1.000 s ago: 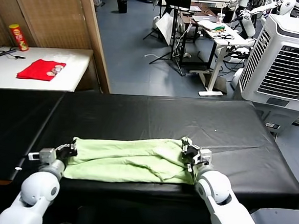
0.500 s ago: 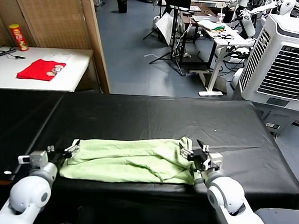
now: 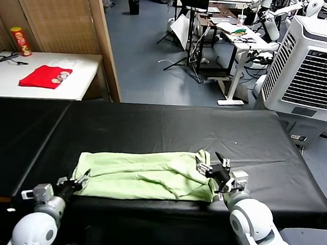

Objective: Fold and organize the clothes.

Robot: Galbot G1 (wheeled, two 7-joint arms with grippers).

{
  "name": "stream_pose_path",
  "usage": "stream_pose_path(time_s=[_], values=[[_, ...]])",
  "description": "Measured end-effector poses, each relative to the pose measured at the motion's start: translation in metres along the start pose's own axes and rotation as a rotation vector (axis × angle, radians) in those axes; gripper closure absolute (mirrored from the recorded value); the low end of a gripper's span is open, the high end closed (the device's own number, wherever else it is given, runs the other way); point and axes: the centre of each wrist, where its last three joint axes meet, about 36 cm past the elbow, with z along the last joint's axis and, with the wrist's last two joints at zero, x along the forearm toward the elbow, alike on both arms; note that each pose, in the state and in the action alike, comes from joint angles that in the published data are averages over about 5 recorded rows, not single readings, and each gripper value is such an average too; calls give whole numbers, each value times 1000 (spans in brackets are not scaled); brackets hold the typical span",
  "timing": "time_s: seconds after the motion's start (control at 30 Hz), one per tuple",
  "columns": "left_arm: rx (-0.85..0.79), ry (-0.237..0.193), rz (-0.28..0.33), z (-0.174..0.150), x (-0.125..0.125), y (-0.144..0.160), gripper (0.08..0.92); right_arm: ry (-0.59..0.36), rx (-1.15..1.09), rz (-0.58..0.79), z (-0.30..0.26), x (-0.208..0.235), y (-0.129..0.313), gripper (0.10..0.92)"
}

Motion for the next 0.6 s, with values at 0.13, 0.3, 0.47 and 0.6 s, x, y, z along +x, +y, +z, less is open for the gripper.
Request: stream_pose_path(time_s=[0.13, 0.3, 0.47, 0.6], values=[[10, 4, 1, 1, 0, -2, 728, -3, -2, -1, -1, 1, 1, 224], [-40, -17, -23, -1, -2, 0, 837, -12, -1, 4, -4, 4, 2, 224], [-218, -79, -94, -6, -3, 16, 840, -15, -5, 17, -4, 8, 0, 224], [-448, -130, -200, -18, -4, 42, 840, -14, -11, 24, -2, 11, 1, 224]])
